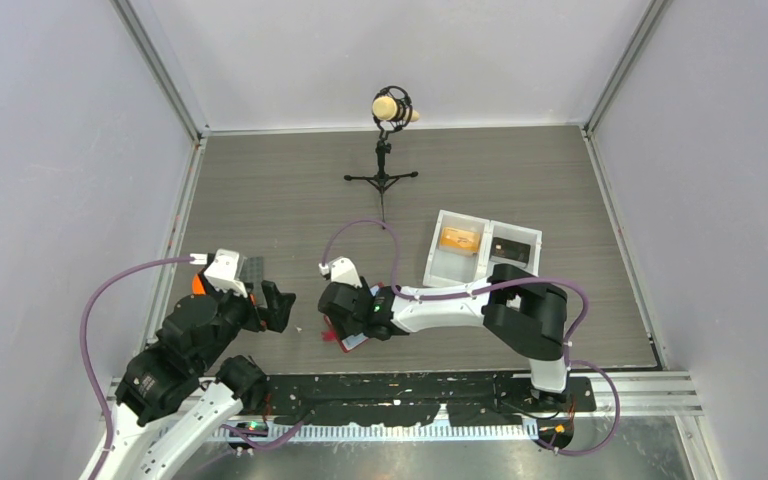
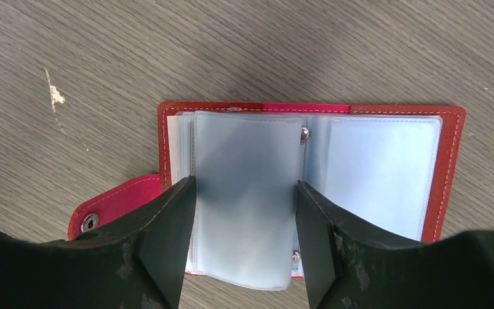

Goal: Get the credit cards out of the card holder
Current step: Remove the credit card from the card holder.

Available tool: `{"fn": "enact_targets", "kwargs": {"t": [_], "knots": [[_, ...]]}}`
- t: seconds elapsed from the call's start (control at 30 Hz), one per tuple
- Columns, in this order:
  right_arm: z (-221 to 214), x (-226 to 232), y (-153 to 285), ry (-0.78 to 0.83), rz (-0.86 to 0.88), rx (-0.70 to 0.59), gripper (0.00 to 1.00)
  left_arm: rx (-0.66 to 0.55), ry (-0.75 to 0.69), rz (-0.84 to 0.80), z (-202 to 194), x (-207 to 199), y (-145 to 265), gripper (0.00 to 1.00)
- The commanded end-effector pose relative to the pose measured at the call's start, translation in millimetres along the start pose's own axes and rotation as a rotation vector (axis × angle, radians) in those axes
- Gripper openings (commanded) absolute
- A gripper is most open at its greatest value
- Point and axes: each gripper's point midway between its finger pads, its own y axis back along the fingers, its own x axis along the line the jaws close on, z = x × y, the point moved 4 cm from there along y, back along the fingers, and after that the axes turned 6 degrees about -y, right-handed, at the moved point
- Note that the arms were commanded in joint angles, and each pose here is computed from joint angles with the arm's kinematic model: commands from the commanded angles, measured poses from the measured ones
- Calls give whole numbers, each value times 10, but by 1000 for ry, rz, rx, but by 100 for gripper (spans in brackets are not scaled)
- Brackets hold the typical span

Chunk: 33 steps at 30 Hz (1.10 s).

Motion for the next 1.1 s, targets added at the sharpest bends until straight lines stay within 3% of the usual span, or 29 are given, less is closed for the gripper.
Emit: {"fn": "enact_targets", "kwargs": {"t": [0.0, 0.23, 0.53, 1.07], "knots": [[171, 56, 128, -52, 14, -67, 58, -9, 17, 17, 42, 2, -45, 100], [251, 85, 184, -132, 92, -94, 52, 51, 85, 21, -16, -43, -88, 98], [283, -102, 196, -287, 192, -122, 42, 156, 293, -72, -283, -304, -288, 89], [289, -496, 296, -366, 159, -172, 47, 359, 406, -119, -964, -508, -730, 76]]}}
